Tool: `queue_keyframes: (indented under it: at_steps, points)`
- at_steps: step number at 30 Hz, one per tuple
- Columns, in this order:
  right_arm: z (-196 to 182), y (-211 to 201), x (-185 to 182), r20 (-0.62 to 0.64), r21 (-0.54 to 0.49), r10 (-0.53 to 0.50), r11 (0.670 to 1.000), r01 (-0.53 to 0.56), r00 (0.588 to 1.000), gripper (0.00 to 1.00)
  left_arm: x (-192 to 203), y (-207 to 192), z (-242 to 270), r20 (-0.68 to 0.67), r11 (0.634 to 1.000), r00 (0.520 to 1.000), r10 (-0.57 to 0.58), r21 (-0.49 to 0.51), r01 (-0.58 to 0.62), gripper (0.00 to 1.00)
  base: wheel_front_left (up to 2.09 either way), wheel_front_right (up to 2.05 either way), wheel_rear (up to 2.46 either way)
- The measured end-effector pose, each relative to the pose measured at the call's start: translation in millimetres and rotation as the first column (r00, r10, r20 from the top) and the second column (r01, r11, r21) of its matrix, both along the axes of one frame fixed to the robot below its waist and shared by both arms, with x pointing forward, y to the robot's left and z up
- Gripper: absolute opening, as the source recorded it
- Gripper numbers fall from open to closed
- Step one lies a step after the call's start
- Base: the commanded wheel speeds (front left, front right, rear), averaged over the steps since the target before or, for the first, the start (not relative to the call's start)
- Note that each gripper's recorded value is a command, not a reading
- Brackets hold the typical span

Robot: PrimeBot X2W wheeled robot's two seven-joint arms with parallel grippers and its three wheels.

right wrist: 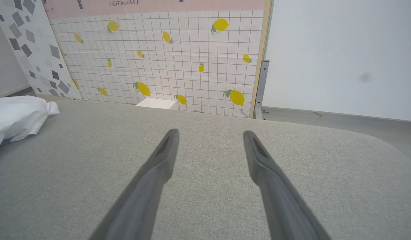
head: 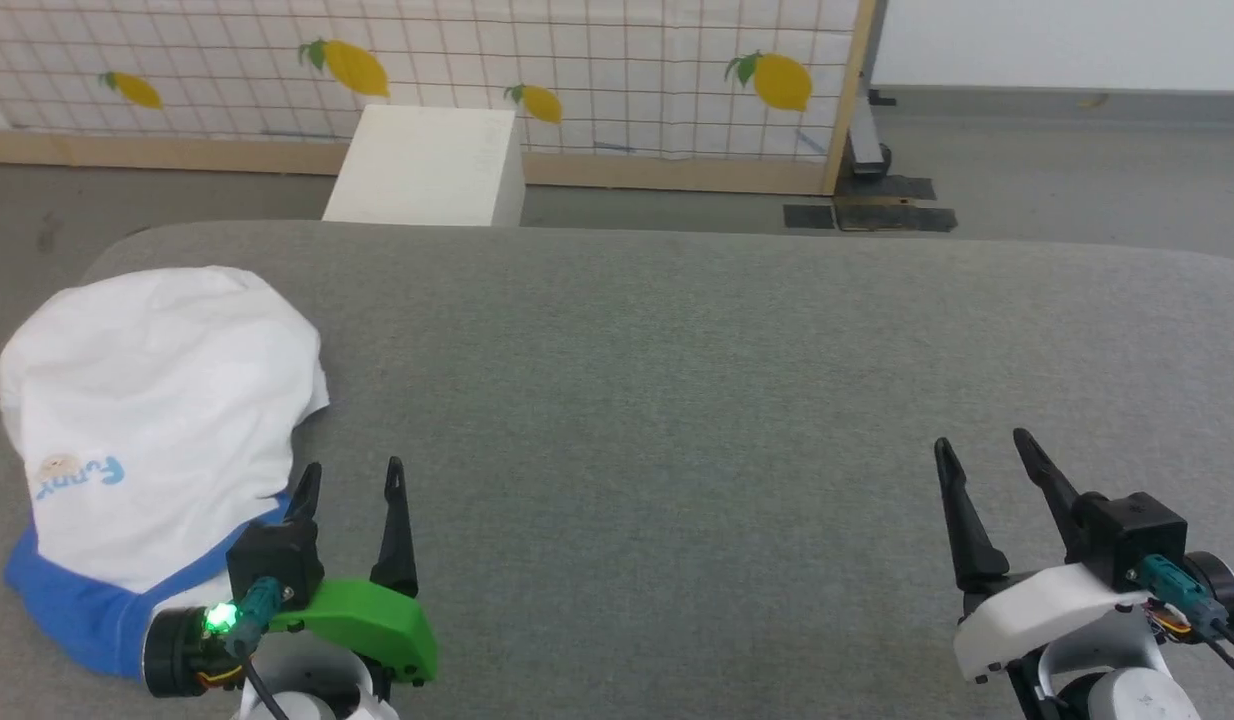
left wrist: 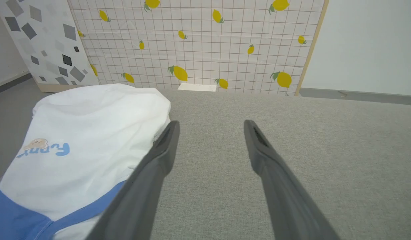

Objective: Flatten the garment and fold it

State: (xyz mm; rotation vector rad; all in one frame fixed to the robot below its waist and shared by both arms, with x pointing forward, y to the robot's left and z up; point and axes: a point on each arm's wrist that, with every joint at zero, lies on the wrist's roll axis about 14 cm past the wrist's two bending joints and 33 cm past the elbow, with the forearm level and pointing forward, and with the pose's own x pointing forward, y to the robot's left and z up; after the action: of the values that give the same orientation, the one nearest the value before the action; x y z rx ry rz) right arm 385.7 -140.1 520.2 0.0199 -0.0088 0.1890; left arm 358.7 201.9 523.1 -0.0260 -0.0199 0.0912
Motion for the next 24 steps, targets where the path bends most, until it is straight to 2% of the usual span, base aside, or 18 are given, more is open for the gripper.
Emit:
queue_keyframes:
  at_steps: [24]
  points:
    - [-13.9,56.7,15.2,-0.017,0.043,0.156,0.987,-0.156,0.988,1.00,-40.9,54.7,-0.5,0.030,0.979,0.979,0.200,-0.037,-0.199,1.00,0.00,0.00,0.00]
